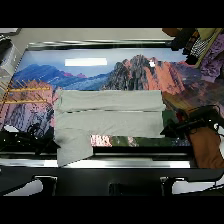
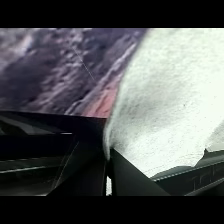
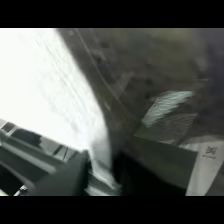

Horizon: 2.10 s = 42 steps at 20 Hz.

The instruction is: Fold the clothes and pants, and hang the long-sleeved shirts on hangers.

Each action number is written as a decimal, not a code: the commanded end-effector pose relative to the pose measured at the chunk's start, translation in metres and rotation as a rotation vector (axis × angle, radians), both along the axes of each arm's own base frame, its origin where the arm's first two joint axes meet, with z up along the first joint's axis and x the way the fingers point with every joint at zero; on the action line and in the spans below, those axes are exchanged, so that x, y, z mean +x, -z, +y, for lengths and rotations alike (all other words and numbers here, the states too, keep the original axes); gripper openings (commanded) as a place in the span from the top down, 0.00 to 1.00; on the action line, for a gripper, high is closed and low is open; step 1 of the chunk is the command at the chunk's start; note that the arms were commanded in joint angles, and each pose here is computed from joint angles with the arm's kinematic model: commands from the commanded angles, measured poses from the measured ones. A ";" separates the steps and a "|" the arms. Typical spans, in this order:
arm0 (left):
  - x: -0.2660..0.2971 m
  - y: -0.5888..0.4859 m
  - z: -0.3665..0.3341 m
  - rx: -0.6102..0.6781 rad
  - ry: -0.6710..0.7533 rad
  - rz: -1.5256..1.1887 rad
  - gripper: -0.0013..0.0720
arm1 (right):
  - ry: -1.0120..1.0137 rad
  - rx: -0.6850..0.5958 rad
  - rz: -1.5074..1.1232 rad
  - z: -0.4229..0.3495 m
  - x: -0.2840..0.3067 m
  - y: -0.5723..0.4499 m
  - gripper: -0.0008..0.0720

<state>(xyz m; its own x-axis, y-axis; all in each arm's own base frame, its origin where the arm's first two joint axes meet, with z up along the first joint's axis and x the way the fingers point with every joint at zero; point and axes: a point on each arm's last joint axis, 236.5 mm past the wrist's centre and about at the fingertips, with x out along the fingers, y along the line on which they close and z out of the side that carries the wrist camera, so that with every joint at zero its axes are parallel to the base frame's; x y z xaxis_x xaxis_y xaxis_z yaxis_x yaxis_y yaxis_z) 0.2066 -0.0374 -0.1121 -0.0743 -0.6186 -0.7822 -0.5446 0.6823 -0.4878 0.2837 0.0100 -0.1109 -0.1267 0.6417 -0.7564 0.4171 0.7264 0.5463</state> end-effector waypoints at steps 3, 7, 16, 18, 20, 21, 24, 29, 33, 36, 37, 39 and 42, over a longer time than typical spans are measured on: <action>0.006 -0.012 0.002 0.006 0.006 -0.032 0.96 | -0.096 0.007 -0.036 0.023 -0.002 -0.008 0.94; 0.016 -0.057 0.004 0.046 0.001 -0.133 0.96 | -0.146 -0.072 -0.050 0.011 -0.019 -0.043 0.94; 0.040 -0.123 -0.010 0.089 -0.047 -0.417 0.96 | -0.046 -0.214 -0.312 0.008 -0.008 -0.128 0.94; 0.066 -0.121 -0.015 0.107 -0.017 -0.450 0.96 | 0.059 -0.208 -0.455 0.009 0.034 -0.140 0.94; 0.103 -0.121 -0.023 0.123 0.023 -0.492 0.96 | 0.150 -0.260 -0.564 -0.006 0.068 -0.145 0.94; 0.124 -0.123 -0.026 0.131 0.033 -0.513 0.96 | 0.185 -0.274 -0.582 -0.012 0.080 -0.144 0.94; 0.190 -0.130 -0.031 0.115 0.024 -0.549 0.96 | 0.230 -0.272 -0.602 -0.023 0.112 -0.140 0.94; 0.270 -0.142 -0.025 0.085 -0.036 -0.586 0.96 | 0.268 -0.277 -0.613 -0.042 0.164 -0.125 0.93; 0.309 -0.146 -0.030 0.052 -0.067 -0.610 0.96 | 0.194 -0.277 -0.612 -0.021 0.191 -0.103 0.93; 0.331 -0.136 -0.036 0.050 -0.093 -0.613 0.96 | 0.230 -0.326 -0.635 -0.024 0.215 -0.099 0.93; 0.337 -0.132 -0.041 0.046 -0.092 -0.615 0.96 | 0.254 -0.336 -0.646 -0.029 0.222 -0.101 0.93; 0.346 -0.123 -0.049 0.041 -0.088 -0.614 0.96 | 0.272 -0.361 -0.659 -0.037 0.231 -0.105 0.93; 0.359 -0.107 -0.049 0.037 -0.138 -0.582 0.96 | 0.290 -0.435 -0.656 -0.055 0.237 -0.106 0.93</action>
